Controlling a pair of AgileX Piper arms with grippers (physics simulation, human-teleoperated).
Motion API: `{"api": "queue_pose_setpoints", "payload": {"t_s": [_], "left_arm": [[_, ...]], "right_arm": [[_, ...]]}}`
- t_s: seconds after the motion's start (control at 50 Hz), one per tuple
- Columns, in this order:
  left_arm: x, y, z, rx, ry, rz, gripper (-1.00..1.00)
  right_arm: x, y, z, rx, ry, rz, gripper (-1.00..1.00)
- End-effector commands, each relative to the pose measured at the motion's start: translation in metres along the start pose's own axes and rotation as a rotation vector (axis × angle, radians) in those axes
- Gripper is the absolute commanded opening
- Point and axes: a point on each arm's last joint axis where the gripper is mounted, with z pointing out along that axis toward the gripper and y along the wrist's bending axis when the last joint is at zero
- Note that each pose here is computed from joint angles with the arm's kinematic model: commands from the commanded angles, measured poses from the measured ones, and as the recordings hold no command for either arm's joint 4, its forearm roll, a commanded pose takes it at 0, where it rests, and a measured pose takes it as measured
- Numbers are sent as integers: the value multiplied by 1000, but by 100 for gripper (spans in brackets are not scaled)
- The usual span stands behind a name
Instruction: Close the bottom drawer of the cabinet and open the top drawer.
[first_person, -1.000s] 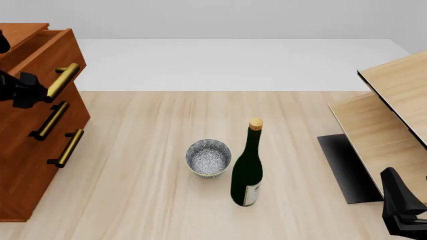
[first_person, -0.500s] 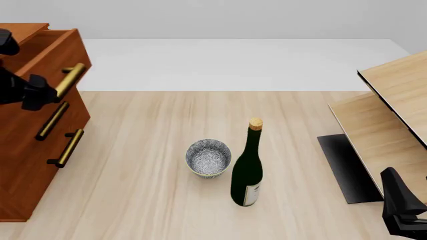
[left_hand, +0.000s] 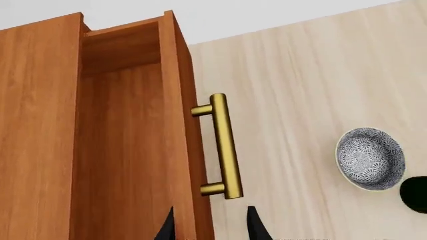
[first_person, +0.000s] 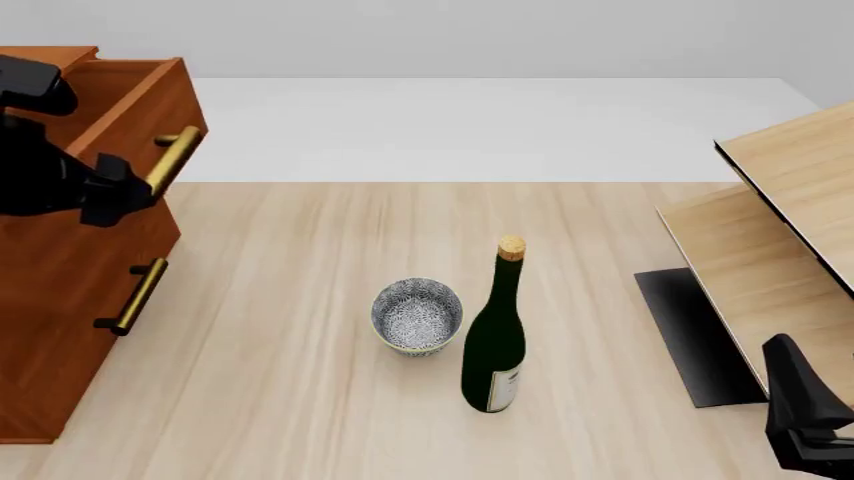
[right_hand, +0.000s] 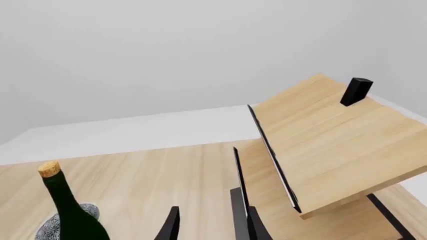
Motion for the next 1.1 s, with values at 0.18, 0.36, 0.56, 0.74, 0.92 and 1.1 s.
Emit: {"api": "queue_pose_setpoints", "payload": {"t_s": [0.18, 0.36, 0.56, 0.74, 0.92, 1.1], "left_arm": [[-6, -20, -7, 68, -17, 22, 100], [-9, -24, -9, 82, -25, 32, 100], [-9, -28, -6, 94, -26, 34, 100], [-11, -34, -3, 115, -26, 32, 100], [-15, -40, -2, 134, -34, 29, 100], [-21, -50, 1, 164, -41, 40, 100]], "right_arm": [[0, 0, 0, 2, -1, 2, 100], [0, 0, 0, 3, -1, 4, 100], [0, 0, 0, 4, -1, 5, 100], [0, 0, 0, 5, -1, 4, 100], [0, 0, 0, 5, -1, 5, 100], [0, 0, 0, 8, -1, 8, 100]]}}
